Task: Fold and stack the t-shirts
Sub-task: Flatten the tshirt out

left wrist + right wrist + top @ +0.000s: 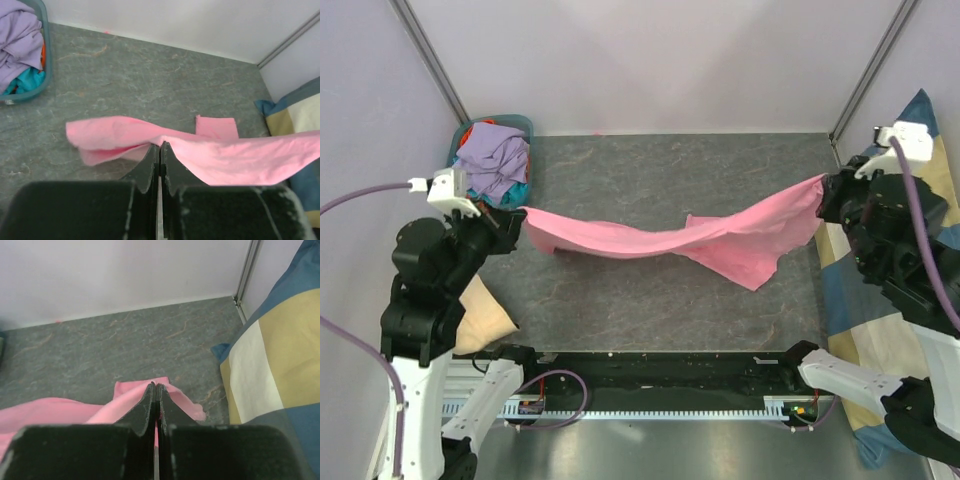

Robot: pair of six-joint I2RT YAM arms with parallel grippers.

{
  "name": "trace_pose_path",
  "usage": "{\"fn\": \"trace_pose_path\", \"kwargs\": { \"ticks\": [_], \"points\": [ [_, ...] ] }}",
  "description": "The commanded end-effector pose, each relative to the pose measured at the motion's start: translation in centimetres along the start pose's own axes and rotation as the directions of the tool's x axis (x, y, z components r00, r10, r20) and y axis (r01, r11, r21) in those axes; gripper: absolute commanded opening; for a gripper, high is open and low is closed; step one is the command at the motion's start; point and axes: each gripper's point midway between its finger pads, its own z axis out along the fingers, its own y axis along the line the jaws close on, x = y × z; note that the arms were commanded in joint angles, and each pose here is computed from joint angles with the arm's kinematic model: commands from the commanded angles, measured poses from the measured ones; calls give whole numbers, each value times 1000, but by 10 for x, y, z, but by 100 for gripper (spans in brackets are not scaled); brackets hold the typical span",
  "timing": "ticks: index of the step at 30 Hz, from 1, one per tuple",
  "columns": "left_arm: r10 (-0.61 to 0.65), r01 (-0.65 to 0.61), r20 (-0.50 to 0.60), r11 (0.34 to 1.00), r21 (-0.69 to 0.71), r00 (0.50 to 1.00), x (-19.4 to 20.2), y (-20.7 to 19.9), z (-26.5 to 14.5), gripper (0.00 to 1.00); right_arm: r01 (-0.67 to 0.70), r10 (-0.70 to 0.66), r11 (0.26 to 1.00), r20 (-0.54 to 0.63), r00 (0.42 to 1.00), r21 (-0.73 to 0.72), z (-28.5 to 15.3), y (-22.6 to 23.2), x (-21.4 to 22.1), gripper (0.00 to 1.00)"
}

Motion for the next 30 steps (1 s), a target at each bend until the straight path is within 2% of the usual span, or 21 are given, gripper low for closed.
{"fn": "trace_pose_path", "kwargs": {
  "ticks": [1, 3, 7, 8, 9, 14, 19, 21, 24, 26, 30],
  "points": [
    [-100, 92, 91, 992, 86, 991, -21, -24, -42, 2, -113, 118, 991, 75, 990, -70, -49, -19, -47, 0],
    [-120, 106, 139, 989, 107, 983, -33, -30, -65, 2, -126, 132, 989, 83, 988, -81, -61, -24, -57, 0],
    [-102, 91, 125, 992, 87, 987, -33, -29, -77, 2, -132, 136, 990, 94, 986, -41, -58, -31, -52, 0],
    [-96, 90, 121, 995, 53, 988, -31, -22, -70, 2, -142, 142, 990, 119, 983, -14, -53, -33, -54, 0],
    [-84, 82, 102, 996, 27, 991, -28, -17, -58, 2, -105, 104, 994, 89, 991, 13, -38, -28, -39, 0],
    [-43, 45, 98, 999, -15, 994, -27, -1, 12, 2, -67, 54, 992, 112, 992, 107, 19, -4, -20, 0],
    [-31, 36, 78, 998, -54, 996, -27, 10, 73, 2, 32, -45, 983, 68, 997, 180, 78, 26, 4, 0],
    [-31, 36, 80, 998, -56, 996, -31, 11, 90, 2, 17, -34, 984, 95, 995, 178, 89, 34, -6, 0],
    [-31, 36, 116, 998, -47, 993, -50, 4, 92, 2, 10, -30, 985, 120, 992, 170, 99, 44, -26, 0],
    [-32, 36, 155, 999, -22, 987, -68, -5, 84, 2, -14, -10, 988, 161, 987, 152, 95, 47, -48, 0],
    [-49, 44, 179, 999, 31, 983, -80, -20, 59, 2, -53, 30, 993, 207, 978, 106, 76, 45, -75, 0]
  ]
}}
